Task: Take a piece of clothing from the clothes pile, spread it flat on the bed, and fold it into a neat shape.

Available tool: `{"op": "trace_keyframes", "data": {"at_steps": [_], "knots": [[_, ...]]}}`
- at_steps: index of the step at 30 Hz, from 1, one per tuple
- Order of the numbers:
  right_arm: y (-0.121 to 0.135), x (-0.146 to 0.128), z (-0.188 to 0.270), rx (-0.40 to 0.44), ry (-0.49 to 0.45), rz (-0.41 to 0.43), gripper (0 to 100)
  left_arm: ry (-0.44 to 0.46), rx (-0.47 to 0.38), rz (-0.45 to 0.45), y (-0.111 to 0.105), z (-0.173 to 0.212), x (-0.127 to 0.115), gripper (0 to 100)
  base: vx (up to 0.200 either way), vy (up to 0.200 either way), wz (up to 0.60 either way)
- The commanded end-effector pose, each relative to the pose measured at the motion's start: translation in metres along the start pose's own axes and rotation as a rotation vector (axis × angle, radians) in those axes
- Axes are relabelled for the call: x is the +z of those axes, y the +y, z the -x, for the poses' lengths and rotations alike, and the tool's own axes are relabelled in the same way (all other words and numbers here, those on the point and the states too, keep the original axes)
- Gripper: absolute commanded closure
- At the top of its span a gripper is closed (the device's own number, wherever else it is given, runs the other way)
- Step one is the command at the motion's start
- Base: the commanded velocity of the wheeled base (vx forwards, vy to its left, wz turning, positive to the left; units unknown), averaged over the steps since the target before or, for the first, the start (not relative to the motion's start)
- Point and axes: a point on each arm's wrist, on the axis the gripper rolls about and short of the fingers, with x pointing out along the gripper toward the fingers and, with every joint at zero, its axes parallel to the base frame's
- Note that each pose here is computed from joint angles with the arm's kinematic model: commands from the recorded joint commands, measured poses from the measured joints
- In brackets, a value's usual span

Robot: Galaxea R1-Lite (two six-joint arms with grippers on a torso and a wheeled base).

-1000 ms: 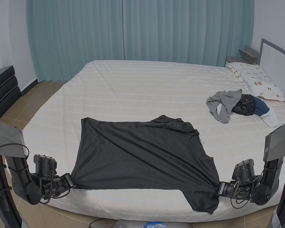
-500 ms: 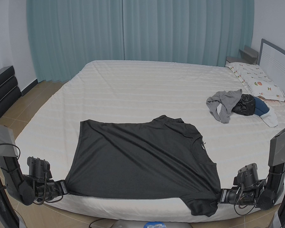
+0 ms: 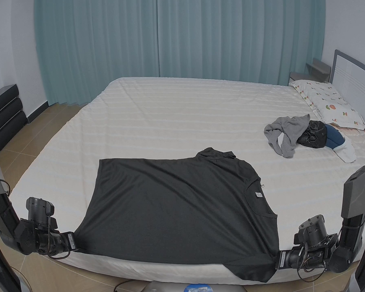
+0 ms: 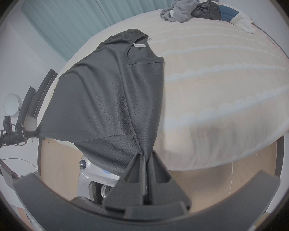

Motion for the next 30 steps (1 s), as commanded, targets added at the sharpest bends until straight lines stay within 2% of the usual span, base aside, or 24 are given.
{"op": "trace_keyframes", "data": {"at_steps": [1,13,14,20,23,26,30], "knots": [[0.003,-0.008,0.002,0.001,0.037,0.025,100,-0.054,0.009,0.006,0.005,0.010,0.013,100,0.000,0.000,0.00],[0.002,-0.008,0.000,0.002,0.036,0.020,100,0.007,-0.004,-0.003,0.004,0.006,0.007,100,0.000,0.000,0.00],[0.003,-0.007,-0.001,0.005,0.030,0.018,0,0.008,-0.006,-0.003,0.004,0.006,0.007,0,0.000,0.000,0.00],[0.002,0.002,0.001,0.017,-0.021,-0.009,0,0.005,-0.010,0.000,0.003,0.004,0.009,0,0.000,0.000,0.00],[-0.002,0.016,0.006,0.047,-0.128,-0.054,0,-0.003,-0.021,0.017,0.002,0.000,0.015,0,0.000,0.000,0.00],[-0.003,0.022,0.006,0.056,-0.171,-0.073,0,-0.015,-0.054,0.032,0.000,0.002,0.018,0,0.000,0.000,0.00],[-0.005,0.028,0.007,0.064,-0.207,-0.087,0,-0.027,-0.140,0.037,-0.003,0.011,0.021,0,0.000,0.000,0.00]]}}
